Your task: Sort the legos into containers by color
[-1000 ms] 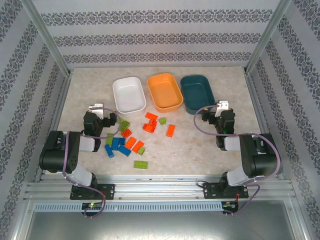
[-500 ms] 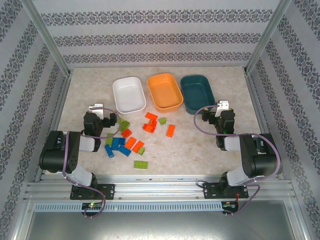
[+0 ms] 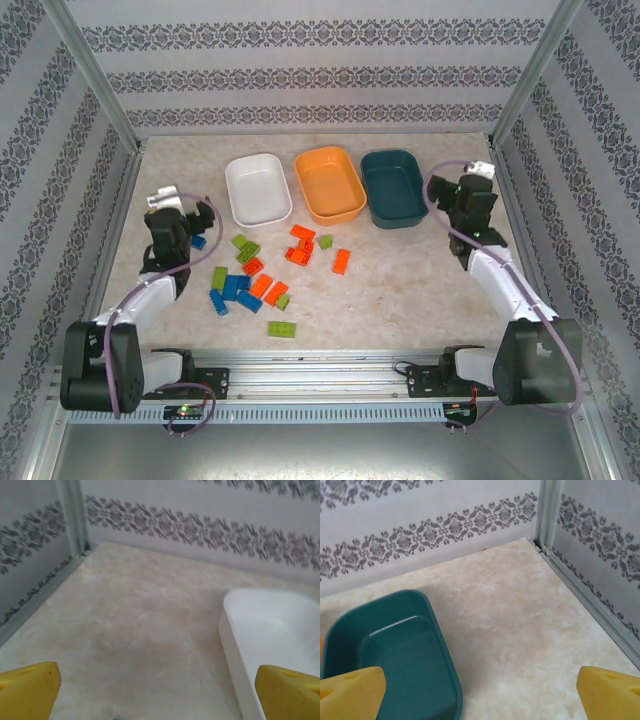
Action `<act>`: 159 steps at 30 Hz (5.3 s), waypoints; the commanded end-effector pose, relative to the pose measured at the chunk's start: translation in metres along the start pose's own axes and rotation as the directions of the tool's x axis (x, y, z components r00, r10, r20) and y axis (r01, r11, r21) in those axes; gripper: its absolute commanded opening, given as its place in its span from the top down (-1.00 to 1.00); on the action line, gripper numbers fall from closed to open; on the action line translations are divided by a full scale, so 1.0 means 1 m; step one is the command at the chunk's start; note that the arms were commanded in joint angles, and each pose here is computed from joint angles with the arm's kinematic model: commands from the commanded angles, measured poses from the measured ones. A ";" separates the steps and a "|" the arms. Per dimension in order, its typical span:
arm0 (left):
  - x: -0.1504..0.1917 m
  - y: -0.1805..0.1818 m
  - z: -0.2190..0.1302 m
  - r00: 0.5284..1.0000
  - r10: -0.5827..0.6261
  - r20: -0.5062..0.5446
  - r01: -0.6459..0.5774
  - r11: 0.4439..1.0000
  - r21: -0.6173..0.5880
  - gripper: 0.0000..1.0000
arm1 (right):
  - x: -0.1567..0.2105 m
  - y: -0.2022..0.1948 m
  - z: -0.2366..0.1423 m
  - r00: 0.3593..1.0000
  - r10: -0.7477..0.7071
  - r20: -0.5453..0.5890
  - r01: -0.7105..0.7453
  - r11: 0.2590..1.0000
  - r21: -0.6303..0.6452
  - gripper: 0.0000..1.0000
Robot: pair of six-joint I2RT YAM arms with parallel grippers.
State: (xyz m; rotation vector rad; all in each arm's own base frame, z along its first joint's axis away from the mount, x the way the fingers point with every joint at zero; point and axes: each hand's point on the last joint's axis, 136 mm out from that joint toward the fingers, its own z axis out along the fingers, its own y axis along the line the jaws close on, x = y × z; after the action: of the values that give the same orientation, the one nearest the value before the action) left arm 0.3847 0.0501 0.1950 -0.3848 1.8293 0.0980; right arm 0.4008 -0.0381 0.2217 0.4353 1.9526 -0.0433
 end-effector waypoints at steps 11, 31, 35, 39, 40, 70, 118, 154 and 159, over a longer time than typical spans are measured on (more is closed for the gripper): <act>0.031 0.007 -0.078 0.864 -0.291 -0.410 0.263 0.957 -0.126 -1.00 | 0.100 0.037 -0.071 0.725 0.199 -0.659 -0.318 0.946 -0.064 -0.96; 0.109 -0.073 -0.148 0.645 -0.154 -0.749 0.390 0.909 0.148 -1.00 | 0.211 0.103 -0.129 0.493 -0.124 -0.861 -0.035 0.986 -0.161 -0.69; 0.114 -0.071 -0.152 0.631 -0.174 -0.756 0.411 0.902 0.135 -1.00 | 0.225 0.125 -0.126 0.467 -0.201 -0.861 0.044 0.978 -0.204 -0.64; 0.115 -0.066 -0.157 0.637 -0.181 -0.750 0.405 0.906 0.124 -1.00 | 0.231 0.150 -0.121 0.455 -0.261 -0.851 0.095 0.965 -0.245 -0.62; 0.115 -0.065 -0.158 0.638 -0.183 -0.748 0.404 0.907 0.122 -1.00 | 0.234 0.156 -0.120 0.449 -0.273 -0.851 0.105 0.962 -0.252 -0.60; 0.123 -0.059 -0.158 0.632 -0.218 -0.743 0.414 0.906 0.086 -1.00 | 0.276 0.194 -0.077 0.395 -0.315 -0.863 0.199 0.946 -0.254 -0.25; 0.128 -0.099 -0.116 0.546 -0.253 -0.799 0.529 0.843 0.094 -1.00 | 0.158 0.109 -0.140 0.564 0.015 -0.826 -0.174 0.980 -0.101 0.47; 0.142 -0.091 -0.131 0.491 -0.159 -0.857 0.446 0.890 0.091 -1.00 | 0.111 0.121 0.078 0.436 0.486 -0.758 -0.477 0.839 0.263 0.45; 0.139 -0.084 -0.139 0.498 -0.152 -0.854 0.423 0.902 0.086 -1.00 | 0.127 0.121 0.096 0.424 0.478 -0.769 -0.426 0.855 0.297 0.43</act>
State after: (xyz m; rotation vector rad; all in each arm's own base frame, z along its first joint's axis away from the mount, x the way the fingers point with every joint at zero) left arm 0.2560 -0.0992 0.1059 -0.6227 2.6359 -0.7643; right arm 0.4798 0.0923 0.0950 1.1667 2.6570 0.6463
